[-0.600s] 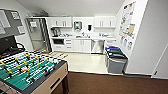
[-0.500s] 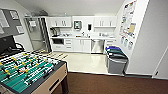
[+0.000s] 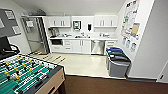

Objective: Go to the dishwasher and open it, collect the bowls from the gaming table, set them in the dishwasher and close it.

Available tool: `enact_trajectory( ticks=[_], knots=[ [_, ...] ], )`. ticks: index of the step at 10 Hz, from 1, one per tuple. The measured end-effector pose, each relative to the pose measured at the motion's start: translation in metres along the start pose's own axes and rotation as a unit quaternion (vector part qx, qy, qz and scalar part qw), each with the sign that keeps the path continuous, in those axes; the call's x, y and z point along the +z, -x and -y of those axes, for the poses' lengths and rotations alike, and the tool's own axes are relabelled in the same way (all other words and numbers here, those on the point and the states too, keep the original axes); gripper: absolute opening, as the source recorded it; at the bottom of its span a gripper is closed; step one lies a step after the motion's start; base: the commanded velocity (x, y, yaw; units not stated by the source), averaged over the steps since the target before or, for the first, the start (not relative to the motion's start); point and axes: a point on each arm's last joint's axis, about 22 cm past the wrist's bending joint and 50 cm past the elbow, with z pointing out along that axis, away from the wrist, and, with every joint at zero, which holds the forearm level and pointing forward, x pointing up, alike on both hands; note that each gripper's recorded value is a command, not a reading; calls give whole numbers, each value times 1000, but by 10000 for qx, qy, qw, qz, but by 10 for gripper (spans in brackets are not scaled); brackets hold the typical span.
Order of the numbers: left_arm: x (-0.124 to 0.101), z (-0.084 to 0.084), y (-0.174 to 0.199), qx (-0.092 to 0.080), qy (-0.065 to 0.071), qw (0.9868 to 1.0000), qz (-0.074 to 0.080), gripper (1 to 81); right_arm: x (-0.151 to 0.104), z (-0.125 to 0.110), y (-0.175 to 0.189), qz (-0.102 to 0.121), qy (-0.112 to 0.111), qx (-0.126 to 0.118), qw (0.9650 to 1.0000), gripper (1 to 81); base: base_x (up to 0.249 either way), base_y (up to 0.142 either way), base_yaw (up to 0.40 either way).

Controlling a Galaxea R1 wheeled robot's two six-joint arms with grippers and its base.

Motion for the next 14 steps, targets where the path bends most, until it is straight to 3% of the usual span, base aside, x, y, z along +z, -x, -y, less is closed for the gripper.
enact_trajectory(
  ticks=[5,8,14],
  knots=[
    [0,1,-2,5,-9,10000,-12,811,5,12,-4,-24,-78,-25,10000,811,279,0,0],
    [-1,2,1,-3,-14,10000,1,811,5,6,-6,-259,-17,20,9997,811,279,0,0],
    [1,-2,3,-11,10,10000,12,811,6,2,-7,-304,47,21,9995,811,279,0,0]
  ],
)
